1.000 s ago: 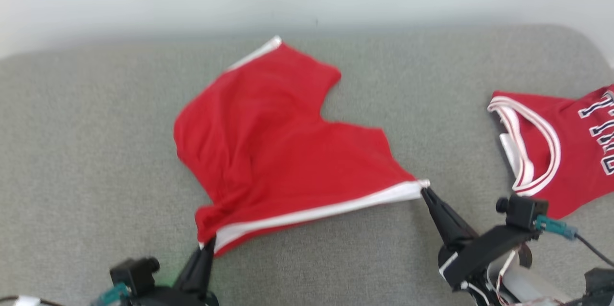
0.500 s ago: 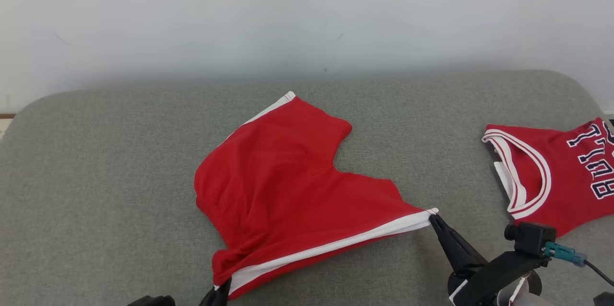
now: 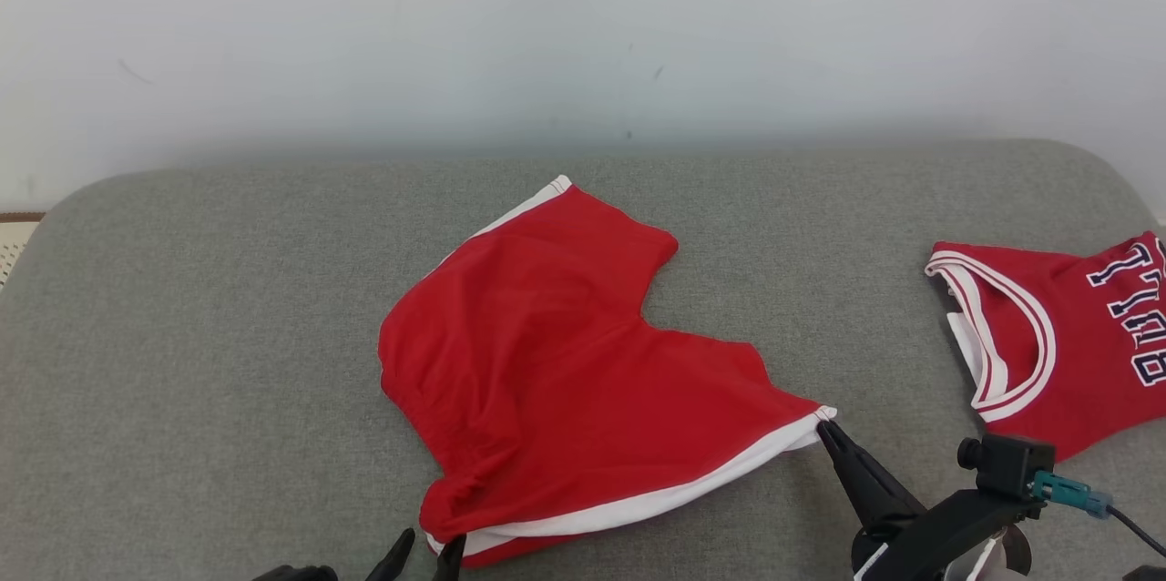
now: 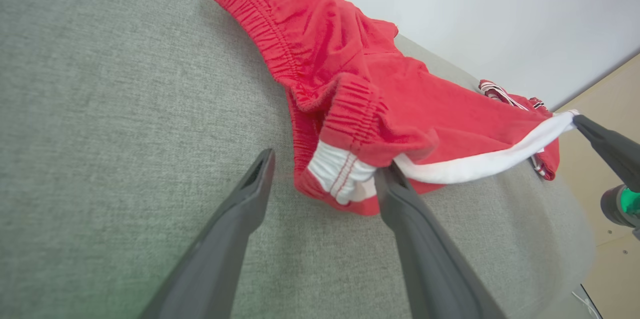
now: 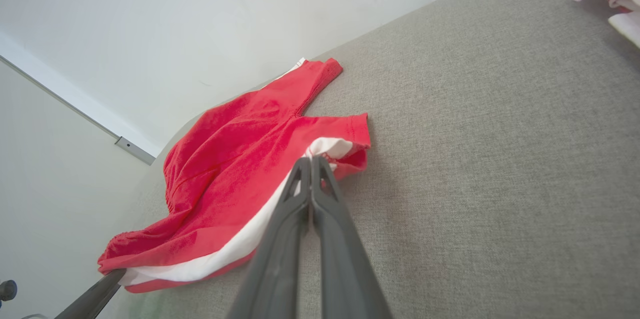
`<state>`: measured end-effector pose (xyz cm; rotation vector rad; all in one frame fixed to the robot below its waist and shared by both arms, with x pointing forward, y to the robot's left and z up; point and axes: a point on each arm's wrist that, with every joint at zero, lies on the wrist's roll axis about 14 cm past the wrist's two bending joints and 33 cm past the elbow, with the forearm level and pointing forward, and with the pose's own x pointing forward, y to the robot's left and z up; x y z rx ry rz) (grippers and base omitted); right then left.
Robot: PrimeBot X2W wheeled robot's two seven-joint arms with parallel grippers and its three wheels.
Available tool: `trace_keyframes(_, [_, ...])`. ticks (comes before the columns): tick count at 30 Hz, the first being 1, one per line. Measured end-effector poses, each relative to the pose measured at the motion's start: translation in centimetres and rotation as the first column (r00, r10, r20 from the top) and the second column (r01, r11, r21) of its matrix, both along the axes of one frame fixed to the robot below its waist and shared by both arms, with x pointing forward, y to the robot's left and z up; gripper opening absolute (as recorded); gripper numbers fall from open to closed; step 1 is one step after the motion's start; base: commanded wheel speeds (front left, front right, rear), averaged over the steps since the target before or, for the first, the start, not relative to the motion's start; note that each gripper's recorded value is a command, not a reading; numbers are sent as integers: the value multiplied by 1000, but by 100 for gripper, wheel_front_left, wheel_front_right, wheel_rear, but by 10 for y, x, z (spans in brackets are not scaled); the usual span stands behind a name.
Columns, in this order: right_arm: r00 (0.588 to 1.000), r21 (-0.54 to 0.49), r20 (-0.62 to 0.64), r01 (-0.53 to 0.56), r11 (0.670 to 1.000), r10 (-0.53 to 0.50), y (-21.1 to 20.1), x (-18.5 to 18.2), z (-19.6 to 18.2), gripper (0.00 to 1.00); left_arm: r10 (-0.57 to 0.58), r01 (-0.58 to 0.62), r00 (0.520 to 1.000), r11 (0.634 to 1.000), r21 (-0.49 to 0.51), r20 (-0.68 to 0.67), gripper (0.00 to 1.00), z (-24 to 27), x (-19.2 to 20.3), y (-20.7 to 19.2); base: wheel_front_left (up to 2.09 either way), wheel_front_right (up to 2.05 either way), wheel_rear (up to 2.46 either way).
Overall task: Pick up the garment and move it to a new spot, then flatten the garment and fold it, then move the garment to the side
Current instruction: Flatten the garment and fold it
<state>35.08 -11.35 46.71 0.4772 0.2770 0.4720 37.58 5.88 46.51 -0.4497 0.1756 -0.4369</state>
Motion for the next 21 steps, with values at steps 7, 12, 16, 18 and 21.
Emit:
trace_keyframes(7, [1000,5,-16,14,1000,-14,-1,-7,-6,0,-15,15,999,1000,5,29,100,8,-1,-2,0,0,0])
trace_keyframes(12, [1000,9,-23,16,1000,-16,0,-10,-8,0,-41,40,998,999,24,53,100,13,-4,-5,0,0,0])
trace_keyframes(16, [999,6,-29,20,1000,-20,0,-12,-11,0,-91,86,994,993,83,67,100,10,-10,-7,0,0,0])
trace_keyframes(18, [999,6,-31,23,1000,-22,-1,-12,-12,0,-120,112,991,987,113,65,100,7,-13,-8,0,0,0])
trace_keyframes(21, [999,4,-33,26,1000,-26,-2,-12,-12,0,-148,137,987,979,151,64,100,4,-15,-4,0,0,0])
